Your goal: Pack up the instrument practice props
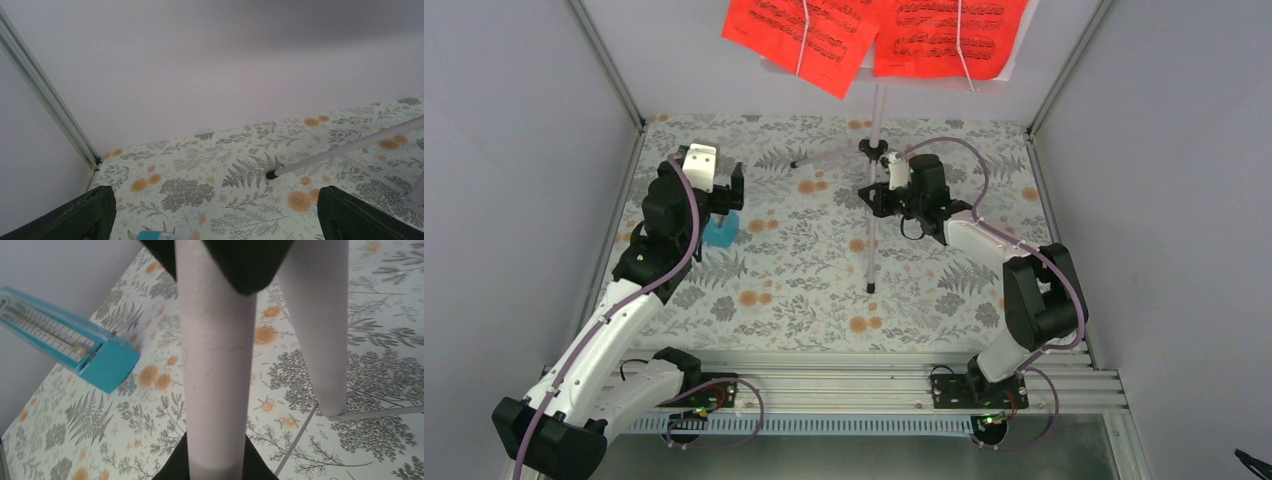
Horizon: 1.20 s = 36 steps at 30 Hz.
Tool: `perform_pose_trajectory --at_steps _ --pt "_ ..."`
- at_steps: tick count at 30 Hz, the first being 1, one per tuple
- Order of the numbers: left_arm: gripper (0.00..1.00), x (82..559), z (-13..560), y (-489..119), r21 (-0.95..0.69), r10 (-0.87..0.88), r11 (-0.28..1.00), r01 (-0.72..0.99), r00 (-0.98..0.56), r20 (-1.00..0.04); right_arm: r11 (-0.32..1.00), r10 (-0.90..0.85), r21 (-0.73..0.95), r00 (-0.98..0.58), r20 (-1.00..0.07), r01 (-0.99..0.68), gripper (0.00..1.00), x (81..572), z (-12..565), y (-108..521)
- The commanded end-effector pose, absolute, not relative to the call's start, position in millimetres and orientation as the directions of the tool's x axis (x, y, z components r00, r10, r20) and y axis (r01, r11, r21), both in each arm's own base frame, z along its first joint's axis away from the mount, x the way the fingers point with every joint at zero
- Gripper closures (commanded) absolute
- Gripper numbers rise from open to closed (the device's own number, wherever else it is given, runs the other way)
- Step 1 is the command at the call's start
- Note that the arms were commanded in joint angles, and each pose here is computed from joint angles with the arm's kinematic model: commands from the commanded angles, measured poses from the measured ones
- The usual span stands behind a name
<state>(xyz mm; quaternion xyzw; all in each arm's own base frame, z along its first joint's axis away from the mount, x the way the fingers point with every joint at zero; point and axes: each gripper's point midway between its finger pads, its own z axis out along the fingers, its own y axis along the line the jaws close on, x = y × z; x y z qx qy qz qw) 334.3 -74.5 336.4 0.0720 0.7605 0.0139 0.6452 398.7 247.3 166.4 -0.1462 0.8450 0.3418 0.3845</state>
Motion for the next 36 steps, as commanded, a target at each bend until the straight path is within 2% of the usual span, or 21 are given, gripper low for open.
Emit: perform_pose_trajectory --at_steps 1,10,17,29,31,33,36 --pt "0.0 333 335 -73 0.107 0.121 0.99 0.091 -0.158 -0.98 0.654 -0.192 0.328 -0.57 -0.799 -0.681 0.96 387 161 262" --pt "0.0 329 340 -70 0.101 0.111 0.992 0.08 -0.134 -0.985 0.678 -0.308 0.185 -0.503 -0.808 -0.712 0.96 397 155 244" --pt "0.0 327 342 -70 0.101 0.111 0.992 0.081 -0.127 -0.986 0.729 -0.387 0.076 -0.501 -0.774 -0.681 0.96 408 146 217" --pt "0.0 327 342 -70 0.1 0.11 0.992 0.082 -0.123 -0.986 0.783 -0.4 -0.001 -0.502 -0.767 -0.623 0.96 416 152 193" --pt "0.0 326 343 -70 0.098 0.108 0.992 0.081 -0.122 -0.987 0.786 -0.385 0.006 -0.497 -0.778 -0.619 0.9 415 155 194" --pt "0.0 326 344 -69 0.096 0.105 0.992 0.079 -0.117 -0.988 0.786 -0.368 0.011 -0.482 -0.795 -0.618 0.78 413 162 195" --pt "0.0 324 344 -68 0.094 0.102 0.993 0.074 -0.111 -0.989 0.794 -0.338 0.011 -0.457 -0.823 -0.607 0.48 412 175 194"
